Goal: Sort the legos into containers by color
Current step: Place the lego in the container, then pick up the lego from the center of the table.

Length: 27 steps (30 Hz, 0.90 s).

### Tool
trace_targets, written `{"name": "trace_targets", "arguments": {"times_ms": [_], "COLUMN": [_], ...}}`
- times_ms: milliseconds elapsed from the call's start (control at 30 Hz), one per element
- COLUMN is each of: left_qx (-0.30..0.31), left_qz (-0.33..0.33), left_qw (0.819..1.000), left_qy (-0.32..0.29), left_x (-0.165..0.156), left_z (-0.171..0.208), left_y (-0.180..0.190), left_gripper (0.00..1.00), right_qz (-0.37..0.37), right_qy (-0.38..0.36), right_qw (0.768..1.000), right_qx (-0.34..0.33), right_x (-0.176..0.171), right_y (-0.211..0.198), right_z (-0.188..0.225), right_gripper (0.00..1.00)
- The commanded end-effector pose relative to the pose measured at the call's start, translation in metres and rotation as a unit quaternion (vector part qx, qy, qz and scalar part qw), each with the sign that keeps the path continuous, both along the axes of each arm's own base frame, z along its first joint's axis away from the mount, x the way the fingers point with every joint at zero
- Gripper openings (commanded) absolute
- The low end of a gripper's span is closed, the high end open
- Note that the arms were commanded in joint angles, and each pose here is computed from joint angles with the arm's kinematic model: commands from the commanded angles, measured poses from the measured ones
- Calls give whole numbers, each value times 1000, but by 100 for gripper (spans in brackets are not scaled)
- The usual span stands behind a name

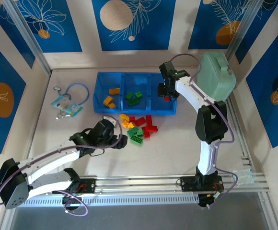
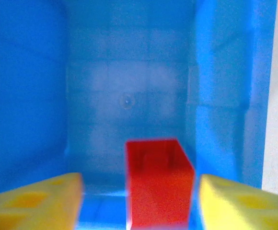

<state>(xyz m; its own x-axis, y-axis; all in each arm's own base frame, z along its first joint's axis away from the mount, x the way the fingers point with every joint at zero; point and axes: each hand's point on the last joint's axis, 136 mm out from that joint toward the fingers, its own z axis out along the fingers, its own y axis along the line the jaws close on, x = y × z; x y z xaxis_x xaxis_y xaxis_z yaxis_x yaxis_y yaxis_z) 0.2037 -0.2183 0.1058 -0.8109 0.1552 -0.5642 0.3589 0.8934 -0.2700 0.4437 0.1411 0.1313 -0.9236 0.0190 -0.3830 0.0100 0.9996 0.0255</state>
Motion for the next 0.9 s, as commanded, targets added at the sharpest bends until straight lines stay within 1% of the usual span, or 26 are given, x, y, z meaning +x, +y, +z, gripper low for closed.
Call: {"name": "trace_targets", "arguments": {"times_ms": [0, 100, 167, 300, 567, 733, 867], "left_qx": [-1, 2, 17, 40, 80, 95, 122], "left_qz": [-12, -40, -60, -93, -102, -103, -102], "left_qw": [1000, 999, 998, 994, 989, 988, 985], "left_qy": [2, 5, 10, 34, 70, 68, 63], "left_x": [-3, -5, -6, -7, -1, 7, 16], "left_z": [-5, -9, -13, -27, -60, -66, -72], "left_y": [-17, -38, -51, -74, -90, -97, -99], "left_gripper": [88, 87, 87, 88, 88, 88, 88], "right_qz": [21, 26, 31, 30, 4, -15, -29], "right_qy": [-52, -79, -96, -112, -122, -120, -120], "right_qw": [998, 996, 993, 990, 985, 984, 982], "right_qx": [11, 30, 53, 83, 123, 133, 142], "right_x": [2, -13, -28, -60, -117, -138, -148], "right_y": [8, 13, 18, 15, -13, -30, -39], "right_z": [53, 78, 90, 100, 91, 78, 72], "right_gripper": [82, 83, 83, 84, 85, 85, 84]}}
